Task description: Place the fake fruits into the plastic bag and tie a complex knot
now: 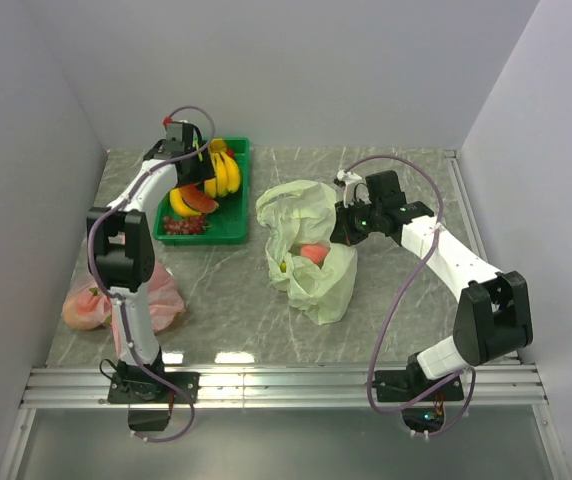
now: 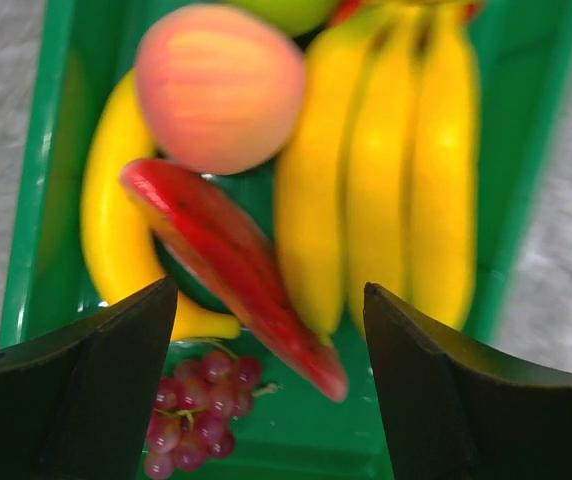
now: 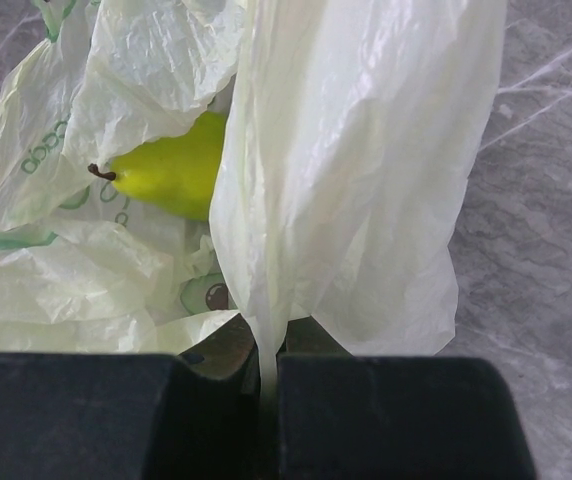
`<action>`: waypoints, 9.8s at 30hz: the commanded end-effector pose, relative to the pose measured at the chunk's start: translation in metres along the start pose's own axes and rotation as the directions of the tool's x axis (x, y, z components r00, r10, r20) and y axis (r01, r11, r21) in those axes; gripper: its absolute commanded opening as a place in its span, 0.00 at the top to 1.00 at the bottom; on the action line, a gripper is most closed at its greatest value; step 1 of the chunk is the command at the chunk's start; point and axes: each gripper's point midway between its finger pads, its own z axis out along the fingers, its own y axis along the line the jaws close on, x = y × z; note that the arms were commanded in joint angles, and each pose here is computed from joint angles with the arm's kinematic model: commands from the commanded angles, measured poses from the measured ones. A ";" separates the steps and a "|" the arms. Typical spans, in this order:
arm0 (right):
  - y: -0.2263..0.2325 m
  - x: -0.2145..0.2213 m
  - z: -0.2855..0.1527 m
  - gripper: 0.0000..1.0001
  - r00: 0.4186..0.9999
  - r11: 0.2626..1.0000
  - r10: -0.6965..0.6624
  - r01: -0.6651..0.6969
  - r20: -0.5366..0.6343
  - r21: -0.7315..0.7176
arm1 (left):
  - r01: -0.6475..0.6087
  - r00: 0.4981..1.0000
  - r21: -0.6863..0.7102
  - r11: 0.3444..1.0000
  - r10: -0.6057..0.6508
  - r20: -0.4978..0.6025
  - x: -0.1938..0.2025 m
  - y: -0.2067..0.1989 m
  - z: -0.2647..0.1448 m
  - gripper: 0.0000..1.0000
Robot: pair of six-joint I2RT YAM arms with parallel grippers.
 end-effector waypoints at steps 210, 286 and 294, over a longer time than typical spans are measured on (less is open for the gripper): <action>-0.031 -0.022 -0.032 1.00 0.992 0.988 0.109 -0.115 0.059 0.099 | -0.267 0.905 0.380 0.886 0.094 0.415 -0.130 -0.103 -0.085 0.01; -0.023 -0.037 -0.053 1.00 0.987 0.983 0.136 -0.145 0.085 0.116 | -0.475 0.830 0.874 0.102 0.382 0.406 0.123 -0.259 -0.278 0.65; -0.025 -0.016 -0.053 1.00 0.986 0.978 0.160 -0.164 0.036 0.132 | -0.430 0.806 0.902 0.045 0.469 0.361 0.191 -0.297 -0.257 0.67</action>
